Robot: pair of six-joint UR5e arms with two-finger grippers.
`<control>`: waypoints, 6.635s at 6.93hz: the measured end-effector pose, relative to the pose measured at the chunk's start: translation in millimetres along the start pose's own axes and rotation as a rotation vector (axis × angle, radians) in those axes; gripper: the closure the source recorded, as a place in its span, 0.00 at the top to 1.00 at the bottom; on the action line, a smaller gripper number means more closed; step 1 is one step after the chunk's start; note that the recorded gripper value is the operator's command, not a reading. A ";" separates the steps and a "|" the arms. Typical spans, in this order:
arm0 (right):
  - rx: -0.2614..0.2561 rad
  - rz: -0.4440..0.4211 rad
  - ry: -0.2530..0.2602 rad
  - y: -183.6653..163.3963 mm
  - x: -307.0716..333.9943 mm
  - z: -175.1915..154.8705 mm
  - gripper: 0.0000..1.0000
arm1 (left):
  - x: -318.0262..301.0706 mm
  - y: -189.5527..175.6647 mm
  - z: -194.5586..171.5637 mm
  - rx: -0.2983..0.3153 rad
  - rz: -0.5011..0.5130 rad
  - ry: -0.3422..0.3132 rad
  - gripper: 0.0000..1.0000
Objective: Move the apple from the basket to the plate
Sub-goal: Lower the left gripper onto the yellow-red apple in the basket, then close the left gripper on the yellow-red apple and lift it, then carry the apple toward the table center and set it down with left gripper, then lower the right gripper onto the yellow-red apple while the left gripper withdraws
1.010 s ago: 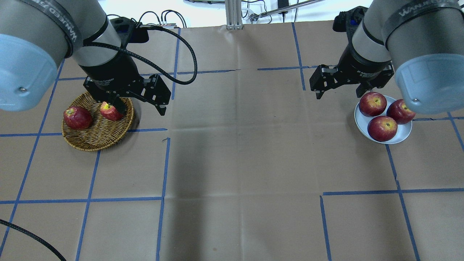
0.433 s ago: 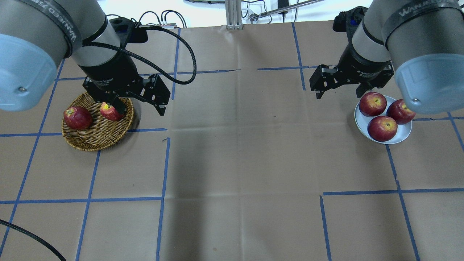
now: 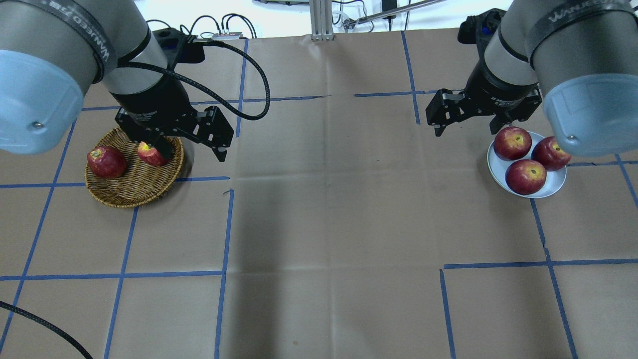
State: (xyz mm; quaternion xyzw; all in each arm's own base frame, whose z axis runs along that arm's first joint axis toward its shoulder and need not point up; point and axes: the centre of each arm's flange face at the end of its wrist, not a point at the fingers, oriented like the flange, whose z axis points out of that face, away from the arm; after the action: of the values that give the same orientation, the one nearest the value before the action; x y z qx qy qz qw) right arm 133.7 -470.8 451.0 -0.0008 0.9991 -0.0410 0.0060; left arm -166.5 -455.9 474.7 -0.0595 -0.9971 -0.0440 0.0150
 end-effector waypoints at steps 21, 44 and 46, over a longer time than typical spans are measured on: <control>-0.001 -0.002 0.000 0.0 0.5 0.3 1.00 | -230.8 -143.9 185.9 0.184 -0.028 -0.063 0.28; 0.007 0.004 -0.011 -21.8 -67.6 20.1 1.00 | -73.3 -73.7 19.0 0.306 -0.229 -0.029 0.99; 0.014 0.018 -0.018 -40.8 -154.3 53.4 1.00 | -59.8 -62.0 15.2 0.235 -0.163 -0.022 0.99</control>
State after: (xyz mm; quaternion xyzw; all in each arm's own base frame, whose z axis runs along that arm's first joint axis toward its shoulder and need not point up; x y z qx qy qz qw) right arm 288.7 -515.6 402.9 0.0079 0.9987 -0.0477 0.0152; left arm -115.0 -522.8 452.2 0.0235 -0.9970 0.0728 0.0071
